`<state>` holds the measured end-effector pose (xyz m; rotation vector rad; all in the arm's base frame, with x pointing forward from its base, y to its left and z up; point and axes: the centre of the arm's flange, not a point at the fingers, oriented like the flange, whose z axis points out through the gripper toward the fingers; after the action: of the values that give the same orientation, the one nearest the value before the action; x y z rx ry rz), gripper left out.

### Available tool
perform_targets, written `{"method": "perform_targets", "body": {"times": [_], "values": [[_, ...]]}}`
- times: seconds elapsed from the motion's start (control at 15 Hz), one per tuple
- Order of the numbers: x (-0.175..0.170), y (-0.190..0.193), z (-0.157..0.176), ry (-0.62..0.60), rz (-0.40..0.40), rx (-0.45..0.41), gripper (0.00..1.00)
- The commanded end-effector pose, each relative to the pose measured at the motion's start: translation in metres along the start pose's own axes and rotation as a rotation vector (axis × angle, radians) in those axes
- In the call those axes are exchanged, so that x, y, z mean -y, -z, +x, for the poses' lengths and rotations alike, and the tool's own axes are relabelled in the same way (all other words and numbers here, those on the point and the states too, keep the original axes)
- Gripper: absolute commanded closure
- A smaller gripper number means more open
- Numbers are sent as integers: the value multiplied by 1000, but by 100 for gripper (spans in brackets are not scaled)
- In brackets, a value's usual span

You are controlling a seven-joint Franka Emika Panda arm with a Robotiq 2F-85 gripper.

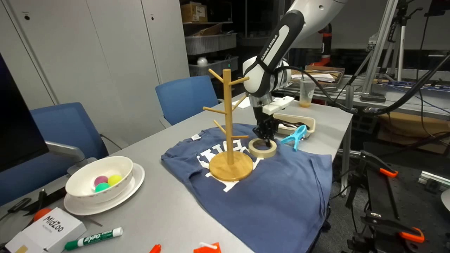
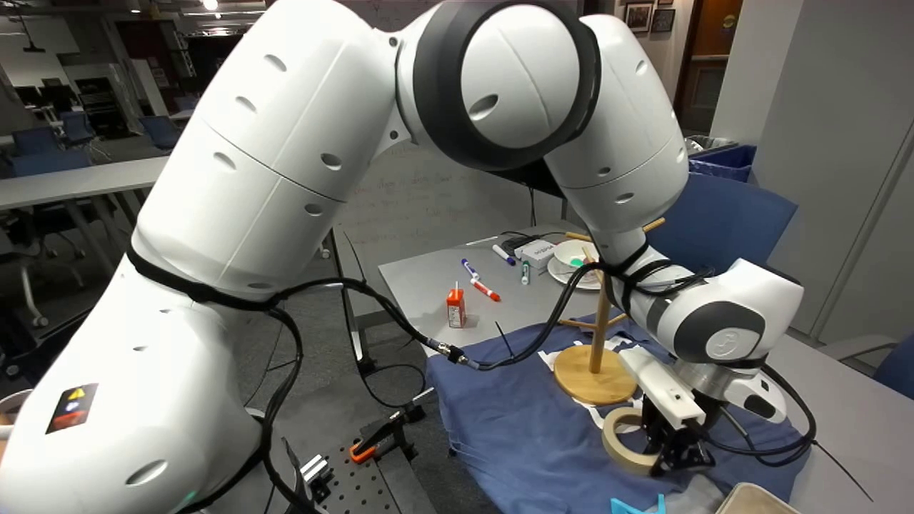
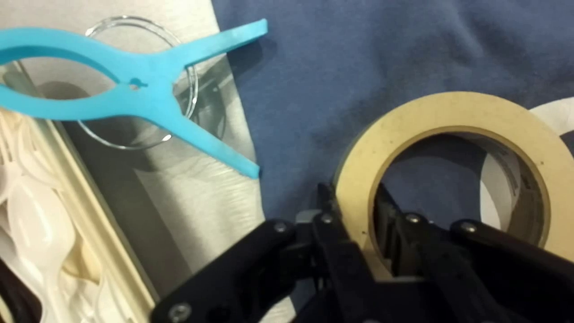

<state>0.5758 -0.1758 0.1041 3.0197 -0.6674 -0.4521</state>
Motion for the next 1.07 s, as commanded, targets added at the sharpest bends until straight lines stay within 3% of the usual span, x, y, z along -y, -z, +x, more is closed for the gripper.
{"method": "perform_targets", "body": {"times": [0.0, 0.4, 0.73, 1.0], "values": [[-4, 17, -7, -13, -2, 4, 94], [-18, 55, -26, -15, -46, -57, 94], [-38, 88, -42, -27, -149, -104, 94], [-47, 120, -61, -13, -159, -155, 94]]}}
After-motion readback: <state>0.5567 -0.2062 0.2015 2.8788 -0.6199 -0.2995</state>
